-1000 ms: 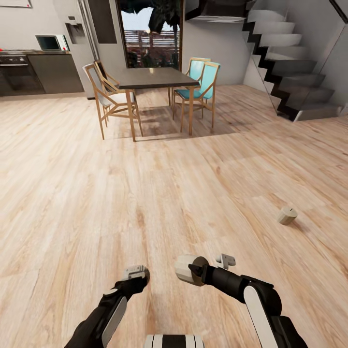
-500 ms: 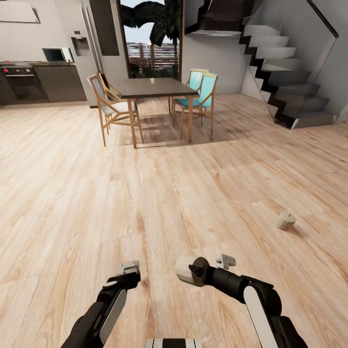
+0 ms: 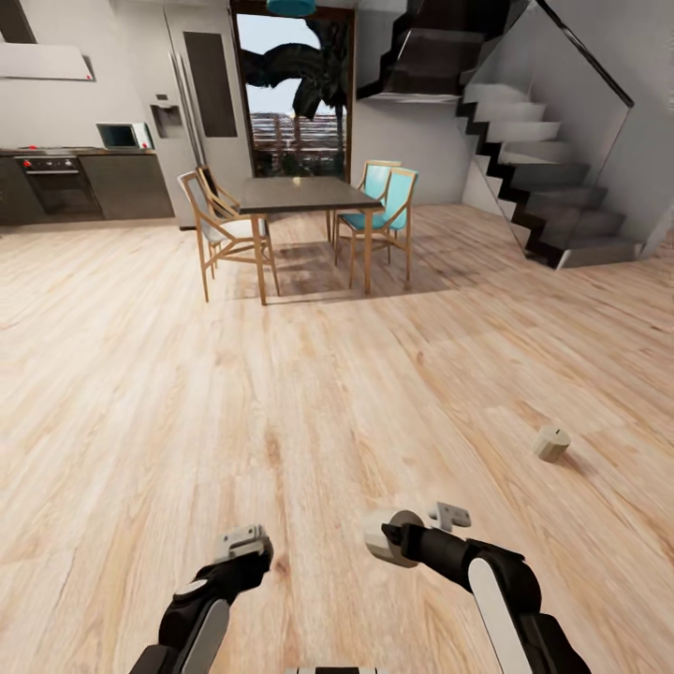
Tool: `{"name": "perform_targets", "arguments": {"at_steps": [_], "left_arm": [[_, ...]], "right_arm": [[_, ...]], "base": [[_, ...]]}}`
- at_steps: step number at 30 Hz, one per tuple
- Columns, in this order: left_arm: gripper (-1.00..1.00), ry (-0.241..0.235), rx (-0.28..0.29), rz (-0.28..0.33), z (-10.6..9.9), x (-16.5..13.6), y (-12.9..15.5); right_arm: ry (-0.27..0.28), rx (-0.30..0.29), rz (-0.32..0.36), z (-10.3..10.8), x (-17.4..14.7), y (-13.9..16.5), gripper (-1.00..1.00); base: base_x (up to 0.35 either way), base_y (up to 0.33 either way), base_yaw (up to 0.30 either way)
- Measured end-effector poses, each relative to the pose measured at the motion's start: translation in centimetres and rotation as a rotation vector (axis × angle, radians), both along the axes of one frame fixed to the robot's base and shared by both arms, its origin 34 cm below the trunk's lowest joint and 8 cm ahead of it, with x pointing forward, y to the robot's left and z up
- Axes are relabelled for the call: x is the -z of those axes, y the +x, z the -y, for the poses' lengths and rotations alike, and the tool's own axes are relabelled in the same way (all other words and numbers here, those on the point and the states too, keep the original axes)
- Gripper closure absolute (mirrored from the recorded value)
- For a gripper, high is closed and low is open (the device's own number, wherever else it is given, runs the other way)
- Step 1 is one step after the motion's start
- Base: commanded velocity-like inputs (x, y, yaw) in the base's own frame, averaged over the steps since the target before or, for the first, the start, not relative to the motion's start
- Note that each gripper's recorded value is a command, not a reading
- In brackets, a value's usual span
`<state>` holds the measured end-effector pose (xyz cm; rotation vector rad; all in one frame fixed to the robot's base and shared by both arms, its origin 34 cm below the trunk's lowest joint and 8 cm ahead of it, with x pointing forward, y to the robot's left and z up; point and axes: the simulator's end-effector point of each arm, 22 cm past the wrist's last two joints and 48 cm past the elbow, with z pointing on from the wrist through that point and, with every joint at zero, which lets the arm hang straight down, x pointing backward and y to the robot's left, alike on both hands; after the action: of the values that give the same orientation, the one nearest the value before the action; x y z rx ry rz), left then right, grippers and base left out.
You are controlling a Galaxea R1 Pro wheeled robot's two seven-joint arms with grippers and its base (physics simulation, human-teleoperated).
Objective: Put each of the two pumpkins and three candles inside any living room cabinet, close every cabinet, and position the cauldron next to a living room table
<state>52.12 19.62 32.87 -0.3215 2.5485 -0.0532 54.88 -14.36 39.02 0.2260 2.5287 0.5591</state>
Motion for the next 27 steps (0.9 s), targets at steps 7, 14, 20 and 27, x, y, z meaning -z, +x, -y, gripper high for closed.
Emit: {"name": "perform_targets", "arguments": {"at_steps": [7, 14, 20, 27], "left_arm": [[1.0, -0.038, -0.01, -0.005, 0.5, -0.5, -1.8], [1.0, -0.041, -0.009, 0.023, 0.6, -1.8, -1.4], [1.0, -0.041, -0.008, 0.045, 0.5, -2.8, -1.1], [1.0, -0.041, -0.007, 0.073, 0.5, -4.1, -0.8]], "right_arm": [[-0.027, 0.014, 0.026, 0.5, -1.2, 0.4, 1.0], [-0.022, 0.018, 0.054, 0.5, -2.7, 0.6, 1.0], [-0.015, 0.019, 0.08, 0.4, -4.0, 0.9, 1.0], [-0.008, 0.021, 0.109, 0.4, -5.5, 1.1, 1.0]], "base": [[0.0, 0.0, 0.0], [0.0, 0.0, 0.0], [0.0, 0.0, 0.0], [0.0, 0.0, 0.0]]}}
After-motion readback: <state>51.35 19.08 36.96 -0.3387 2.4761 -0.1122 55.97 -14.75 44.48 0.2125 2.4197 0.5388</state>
